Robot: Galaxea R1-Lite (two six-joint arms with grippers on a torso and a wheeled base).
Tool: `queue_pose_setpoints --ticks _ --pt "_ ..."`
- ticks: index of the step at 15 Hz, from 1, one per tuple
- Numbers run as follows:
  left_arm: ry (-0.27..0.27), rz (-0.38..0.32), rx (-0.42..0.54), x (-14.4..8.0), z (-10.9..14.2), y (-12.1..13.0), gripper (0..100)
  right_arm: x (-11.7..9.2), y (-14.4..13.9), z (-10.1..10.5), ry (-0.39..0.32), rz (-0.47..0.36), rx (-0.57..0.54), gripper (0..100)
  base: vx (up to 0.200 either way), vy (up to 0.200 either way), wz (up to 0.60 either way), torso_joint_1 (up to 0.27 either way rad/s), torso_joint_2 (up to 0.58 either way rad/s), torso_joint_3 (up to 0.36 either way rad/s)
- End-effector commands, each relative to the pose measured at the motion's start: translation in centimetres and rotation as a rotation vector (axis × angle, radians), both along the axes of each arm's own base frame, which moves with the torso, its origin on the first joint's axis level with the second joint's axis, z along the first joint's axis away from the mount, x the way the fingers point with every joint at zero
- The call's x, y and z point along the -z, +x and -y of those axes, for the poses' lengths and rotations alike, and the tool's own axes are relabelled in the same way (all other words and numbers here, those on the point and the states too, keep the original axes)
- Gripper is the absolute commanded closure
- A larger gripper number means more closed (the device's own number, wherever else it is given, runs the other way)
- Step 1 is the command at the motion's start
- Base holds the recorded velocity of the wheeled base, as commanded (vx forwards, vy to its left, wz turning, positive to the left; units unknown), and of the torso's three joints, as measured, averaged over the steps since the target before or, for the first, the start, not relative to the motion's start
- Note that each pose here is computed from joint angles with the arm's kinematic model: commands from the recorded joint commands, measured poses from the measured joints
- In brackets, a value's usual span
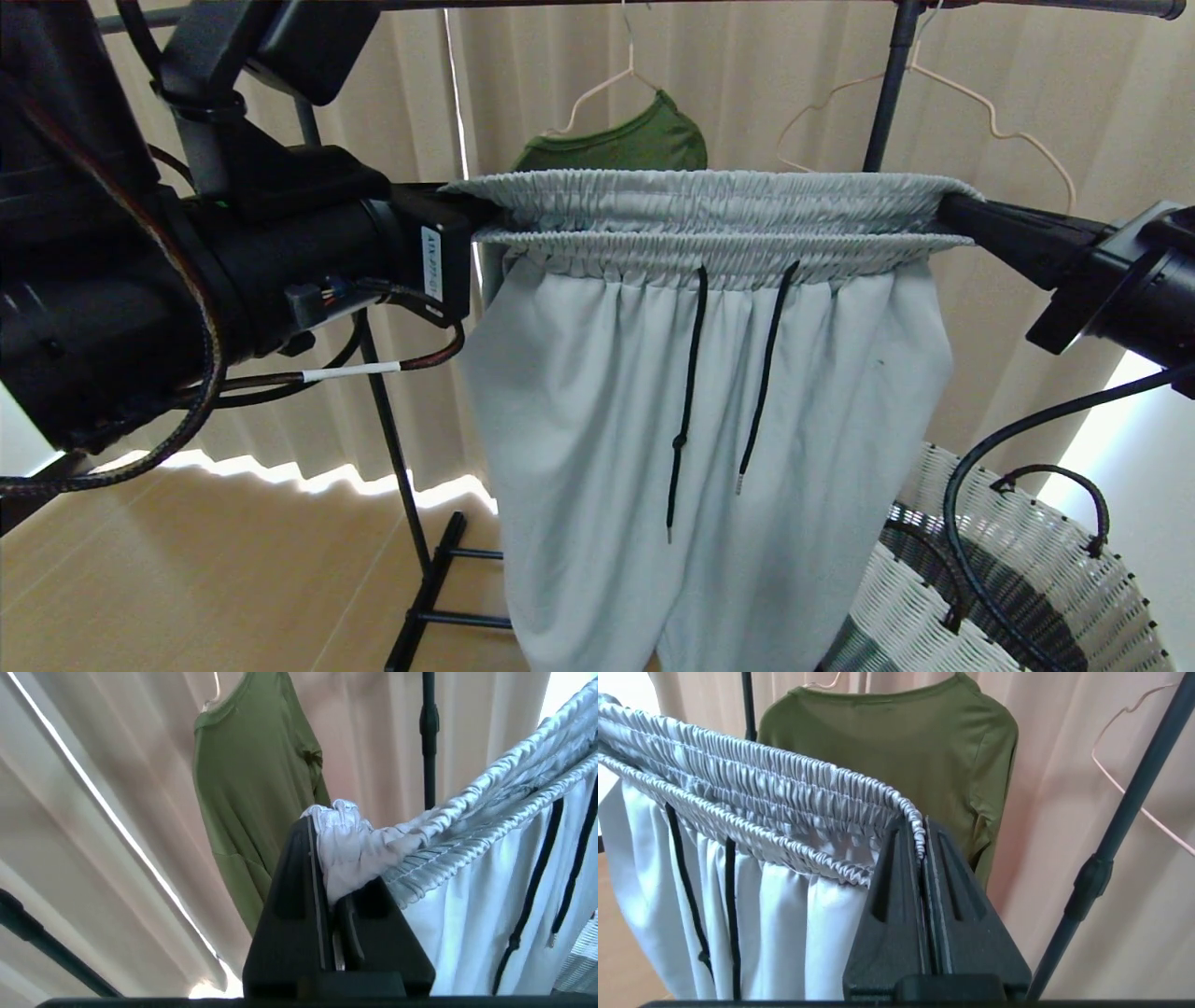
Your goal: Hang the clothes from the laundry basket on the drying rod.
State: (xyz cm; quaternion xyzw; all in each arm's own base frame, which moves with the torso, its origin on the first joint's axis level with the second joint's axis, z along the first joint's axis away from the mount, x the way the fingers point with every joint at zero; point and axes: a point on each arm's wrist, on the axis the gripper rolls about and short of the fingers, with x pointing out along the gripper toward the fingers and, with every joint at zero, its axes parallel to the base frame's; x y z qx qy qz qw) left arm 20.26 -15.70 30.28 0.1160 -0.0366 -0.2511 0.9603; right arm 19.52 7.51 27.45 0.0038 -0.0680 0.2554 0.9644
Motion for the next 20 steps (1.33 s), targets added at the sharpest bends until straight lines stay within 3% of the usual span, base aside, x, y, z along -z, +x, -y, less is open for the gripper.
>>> queue_pose_setpoints --ticks 1,3,4,10,14,20 --pt "0.004 -0.005 -0.001 0.2 0.1 0.1 100 0.2 -0.2 0.0 -0.003 -0.003 -0.002 100 0.000 0.000 0.00 0.000 0.00 0.000" --pt "0.004 -0.005 -0.001 0.2 0.1 0.1 100 0.3 -0.2 0.0 -0.005 -0.010 0.000 100 0.000 0.000 0.00 0.000 0.00 0.000" --pt "0.004 -0.005 -0.001 0.2 0.1 0.1 100 0.3 -0.2 0.0 -0.005 -0.008 0.000 0 0.000 0.000 0.00 0.000 0.00 0.000" --pt "0.014 -0.023 -0.041 0.8 -0.6 0.4 100 0.9 -1.0 0.3 -0.006 -0.018 -0.011 0 0.000 0.000 0.00 0.000 0.00 0.000" --pt "0.022 -0.062 -0.148 2.0 -1.4 1.1 100 2.3 -2.4 0.6 -0.013 -0.046 -0.021 0 0.000 0.000 0.00 0.000 0.00 0.000" --pt "0.036 -0.080 -0.169 2.6 -1.5 1.0 100 3.0 -4.2 1.1 -0.018 -0.046 -0.028 0 0.000 0.000 0.00 0.000 0.00 0.000"
